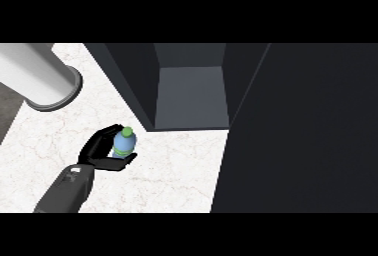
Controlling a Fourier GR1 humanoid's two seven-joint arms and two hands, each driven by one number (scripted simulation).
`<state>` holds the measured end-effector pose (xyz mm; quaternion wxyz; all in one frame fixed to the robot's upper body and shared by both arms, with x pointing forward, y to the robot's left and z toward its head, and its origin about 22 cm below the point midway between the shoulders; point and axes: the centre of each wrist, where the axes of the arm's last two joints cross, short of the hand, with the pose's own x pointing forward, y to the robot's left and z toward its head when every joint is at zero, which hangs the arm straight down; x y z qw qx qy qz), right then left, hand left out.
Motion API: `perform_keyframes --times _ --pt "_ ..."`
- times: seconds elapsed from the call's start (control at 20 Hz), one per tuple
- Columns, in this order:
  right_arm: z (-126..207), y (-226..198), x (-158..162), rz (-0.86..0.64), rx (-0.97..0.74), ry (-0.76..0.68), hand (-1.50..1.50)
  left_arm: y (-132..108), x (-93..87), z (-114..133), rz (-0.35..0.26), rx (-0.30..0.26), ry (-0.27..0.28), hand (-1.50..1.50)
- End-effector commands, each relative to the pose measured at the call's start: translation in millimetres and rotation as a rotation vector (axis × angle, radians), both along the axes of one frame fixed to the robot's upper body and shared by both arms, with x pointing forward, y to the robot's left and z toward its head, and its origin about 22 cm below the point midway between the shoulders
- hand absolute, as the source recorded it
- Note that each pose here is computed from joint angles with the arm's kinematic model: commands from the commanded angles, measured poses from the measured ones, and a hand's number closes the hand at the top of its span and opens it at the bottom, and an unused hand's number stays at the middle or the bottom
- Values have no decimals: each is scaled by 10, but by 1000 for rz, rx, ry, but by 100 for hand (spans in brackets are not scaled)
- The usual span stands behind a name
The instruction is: Pick up the bottled water, place it into the cabinet and close the cabinet
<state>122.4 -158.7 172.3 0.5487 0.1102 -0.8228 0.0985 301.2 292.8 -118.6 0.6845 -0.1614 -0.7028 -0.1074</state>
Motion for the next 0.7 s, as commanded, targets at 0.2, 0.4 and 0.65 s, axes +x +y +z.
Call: perform_keyframes --times 0.2,0.4,0.65 --pt "-18 7 -57 -42 -20 -10 -150 -454 -52 -113 157 76 -228 150" --pt "96 -94 -125 -78 -7 -36 -150 -641 -103 -135 298 115 -282 150" --pt "95 -83 -264 -51 2 -18 -150 -843 -87 -117 292 29 -315 150"
